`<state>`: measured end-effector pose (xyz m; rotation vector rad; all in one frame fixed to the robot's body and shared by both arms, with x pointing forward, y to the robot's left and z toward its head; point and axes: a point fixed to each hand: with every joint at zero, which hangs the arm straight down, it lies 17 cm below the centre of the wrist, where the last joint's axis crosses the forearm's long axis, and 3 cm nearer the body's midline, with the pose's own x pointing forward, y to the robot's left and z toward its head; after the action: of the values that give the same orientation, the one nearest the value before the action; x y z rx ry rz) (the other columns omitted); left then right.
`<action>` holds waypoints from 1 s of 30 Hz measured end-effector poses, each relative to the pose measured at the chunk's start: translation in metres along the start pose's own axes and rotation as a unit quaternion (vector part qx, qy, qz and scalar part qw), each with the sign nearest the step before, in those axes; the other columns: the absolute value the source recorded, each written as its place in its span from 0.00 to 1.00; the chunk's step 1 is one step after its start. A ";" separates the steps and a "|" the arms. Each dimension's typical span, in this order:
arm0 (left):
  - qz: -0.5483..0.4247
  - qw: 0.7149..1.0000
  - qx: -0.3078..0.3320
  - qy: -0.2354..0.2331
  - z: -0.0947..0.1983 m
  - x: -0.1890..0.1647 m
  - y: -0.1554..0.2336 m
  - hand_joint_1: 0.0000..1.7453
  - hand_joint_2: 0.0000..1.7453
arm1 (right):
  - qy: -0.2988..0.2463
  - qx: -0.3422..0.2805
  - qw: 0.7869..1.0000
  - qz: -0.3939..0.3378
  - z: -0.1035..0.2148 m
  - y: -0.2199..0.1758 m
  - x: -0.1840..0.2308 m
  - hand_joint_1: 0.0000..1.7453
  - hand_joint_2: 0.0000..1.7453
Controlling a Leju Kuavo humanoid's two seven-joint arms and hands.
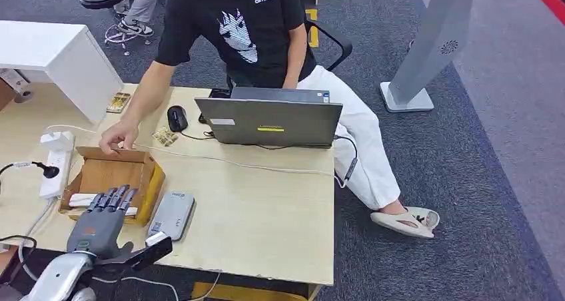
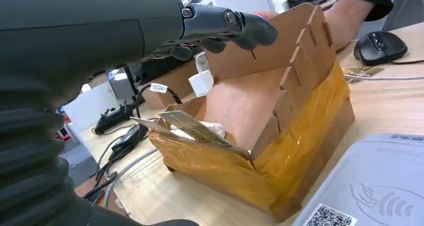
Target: Pass the card to the sensor for recognition and then transmit it.
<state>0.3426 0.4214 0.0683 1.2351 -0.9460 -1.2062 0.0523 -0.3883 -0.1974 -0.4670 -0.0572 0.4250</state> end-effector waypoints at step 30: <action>-0.035 0.998 0.055 0.012 -0.018 -0.008 0.021 0.00 1.00 | 0.007 -0.002 1.000 -0.003 -0.001 0.000 -0.003 0.00 1.00</action>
<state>0.3617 0.4311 0.0876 1.3770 -0.9702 -1.2037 0.0495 -0.3902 -0.1979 -0.4731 -0.0463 0.4168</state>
